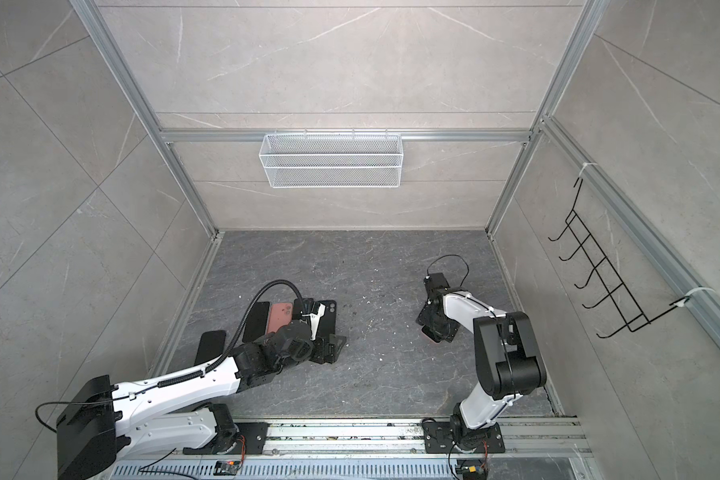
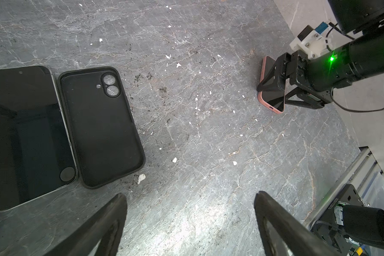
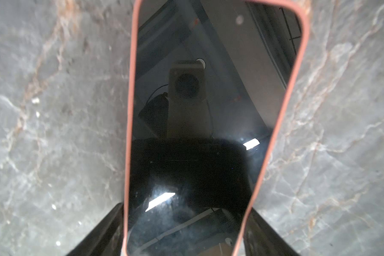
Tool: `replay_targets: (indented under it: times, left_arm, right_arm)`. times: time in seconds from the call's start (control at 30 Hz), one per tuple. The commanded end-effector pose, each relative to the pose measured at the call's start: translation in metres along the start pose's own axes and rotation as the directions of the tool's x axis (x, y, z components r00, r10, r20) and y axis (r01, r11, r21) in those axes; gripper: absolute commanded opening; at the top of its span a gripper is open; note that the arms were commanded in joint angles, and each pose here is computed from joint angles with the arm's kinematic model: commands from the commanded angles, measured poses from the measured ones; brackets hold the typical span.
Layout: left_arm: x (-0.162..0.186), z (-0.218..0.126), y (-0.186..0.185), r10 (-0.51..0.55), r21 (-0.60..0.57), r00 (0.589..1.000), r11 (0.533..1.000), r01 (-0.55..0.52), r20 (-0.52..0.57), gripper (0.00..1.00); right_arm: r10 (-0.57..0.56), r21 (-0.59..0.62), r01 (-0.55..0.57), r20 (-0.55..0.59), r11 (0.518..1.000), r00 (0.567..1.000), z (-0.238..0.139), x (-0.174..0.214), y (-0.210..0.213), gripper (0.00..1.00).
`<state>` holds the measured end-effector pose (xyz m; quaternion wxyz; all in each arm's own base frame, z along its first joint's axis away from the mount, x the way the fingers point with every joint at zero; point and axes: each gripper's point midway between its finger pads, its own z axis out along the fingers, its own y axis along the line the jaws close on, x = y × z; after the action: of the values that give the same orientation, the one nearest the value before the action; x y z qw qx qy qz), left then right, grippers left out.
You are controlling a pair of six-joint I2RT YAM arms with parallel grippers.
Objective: Take the phone out of the phone case
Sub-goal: 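Carry the pink-cased phone with the right gripper toward the left gripper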
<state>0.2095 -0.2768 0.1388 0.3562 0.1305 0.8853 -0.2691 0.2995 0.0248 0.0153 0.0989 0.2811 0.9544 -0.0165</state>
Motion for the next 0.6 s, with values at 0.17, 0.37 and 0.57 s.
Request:
replay_targets:
  times: [0.17, 0.37, 0.57]
  left_arm:
    - [-0.017, 0.011, -0.024, -0.046, 0.076, 0.999, 0.996, 0.044, 0.020, 0.92]
    - [-0.028, 0.026, -0.038, -0.097, 0.130, 0.995, 0.987, 0.094, 0.018, 0.92]
    - [-0.036, 0.046, -0.049, -0.180, 0.203, 0.984, 0.963, 0.179, -0.012, 0.92]
  right_arm:
    - [-0.131, -0.038, 0.132, 0.025, 0.991, 0.991, -0.020, 0.010, 0.001, 0.53]
    - [-0.270, -0.134, 0.277, 0.068, 0.951, 0.960, -0.030, 0.022, 0.029, 0.45]
    - [-0.367, -0.203, 0.383, 0.113, 0.901, 0.923, -0.037, 0.044, 0.050, 0.41]
